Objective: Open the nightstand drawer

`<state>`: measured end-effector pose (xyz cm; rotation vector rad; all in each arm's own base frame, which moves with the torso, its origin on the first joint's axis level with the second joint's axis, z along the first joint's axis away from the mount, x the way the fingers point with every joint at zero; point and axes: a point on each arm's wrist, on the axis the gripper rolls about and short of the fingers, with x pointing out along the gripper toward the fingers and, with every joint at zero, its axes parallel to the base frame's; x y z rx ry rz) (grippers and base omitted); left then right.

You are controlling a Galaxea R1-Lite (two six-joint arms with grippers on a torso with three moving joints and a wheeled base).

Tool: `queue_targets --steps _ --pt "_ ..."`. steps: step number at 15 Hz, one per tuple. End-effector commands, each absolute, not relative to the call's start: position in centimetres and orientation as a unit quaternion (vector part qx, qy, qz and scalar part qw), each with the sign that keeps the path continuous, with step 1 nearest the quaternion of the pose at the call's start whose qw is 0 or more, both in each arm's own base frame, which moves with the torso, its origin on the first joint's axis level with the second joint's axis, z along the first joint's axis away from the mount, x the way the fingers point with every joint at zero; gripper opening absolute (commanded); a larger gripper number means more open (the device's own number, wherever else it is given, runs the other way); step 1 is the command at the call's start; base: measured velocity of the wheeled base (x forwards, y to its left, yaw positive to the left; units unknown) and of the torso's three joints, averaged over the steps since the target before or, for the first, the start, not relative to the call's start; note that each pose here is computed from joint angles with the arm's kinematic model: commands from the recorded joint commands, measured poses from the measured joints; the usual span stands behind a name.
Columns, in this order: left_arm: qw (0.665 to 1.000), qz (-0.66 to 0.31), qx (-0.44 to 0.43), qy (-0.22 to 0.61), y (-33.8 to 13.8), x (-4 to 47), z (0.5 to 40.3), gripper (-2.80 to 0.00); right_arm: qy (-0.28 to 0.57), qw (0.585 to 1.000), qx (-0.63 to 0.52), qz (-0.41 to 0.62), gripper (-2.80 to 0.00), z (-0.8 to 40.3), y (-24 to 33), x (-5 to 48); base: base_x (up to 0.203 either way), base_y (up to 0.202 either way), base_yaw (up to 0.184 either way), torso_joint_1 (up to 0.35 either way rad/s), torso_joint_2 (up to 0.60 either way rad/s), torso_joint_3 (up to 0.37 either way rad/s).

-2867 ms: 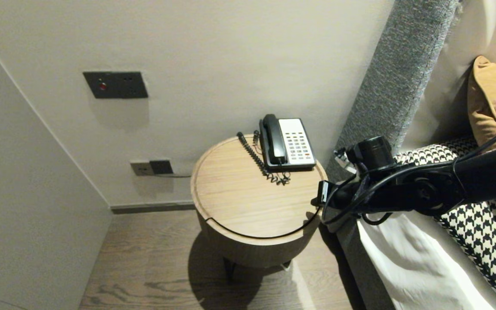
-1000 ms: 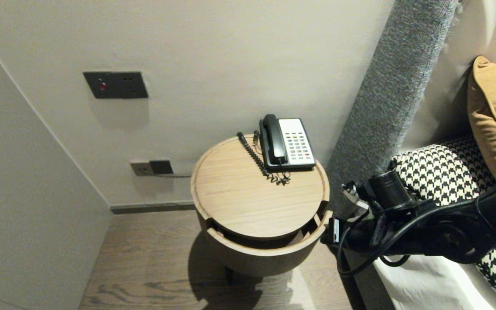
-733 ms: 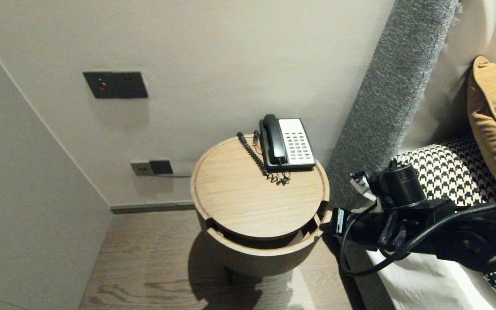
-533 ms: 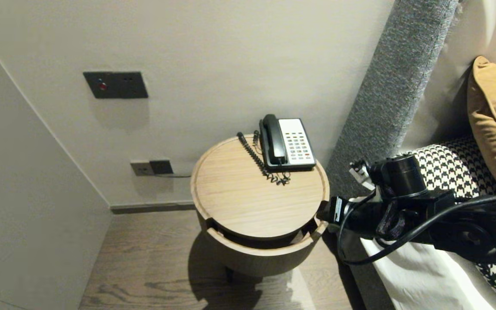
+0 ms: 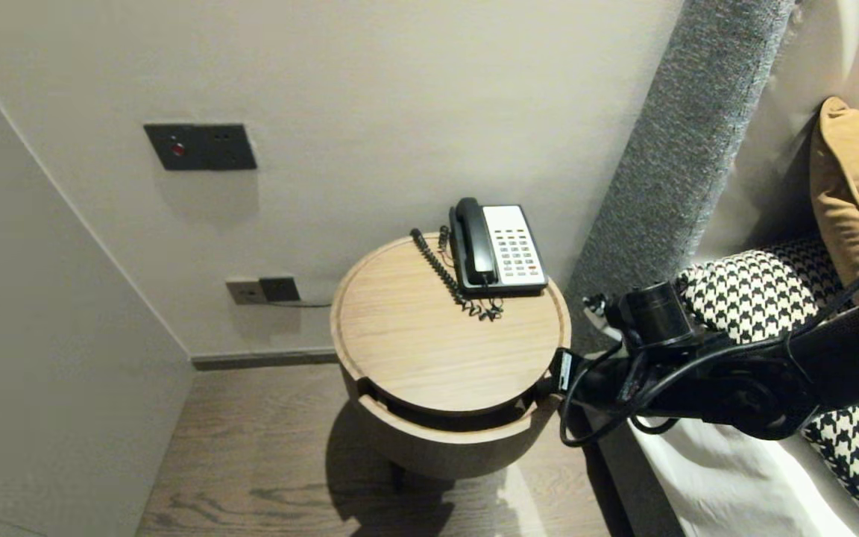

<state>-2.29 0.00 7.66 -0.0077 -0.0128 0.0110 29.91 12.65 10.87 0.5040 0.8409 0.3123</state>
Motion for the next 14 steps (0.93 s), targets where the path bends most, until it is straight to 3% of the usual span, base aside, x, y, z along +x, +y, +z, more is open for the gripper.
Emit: queue_targets --steps 1,14 --pt "1.0 0.006 -0.004 -0.006 0.0 -2.3 7.7 -2.8 0.419 0.865 0.237 0.144 -2.8 9.8 12.6 29.5 0.0 0.0 0.0 0.0 0.0 0.0" --pt "1.0 0.006 -0.004 -0.005 0.0 -2.3 7.7 -2.8 0.458 0.849 0.216 0.153 -2.8 7.5 12.2 24.4 0.0 0.0 0.0 0.0 0.0 0.0"
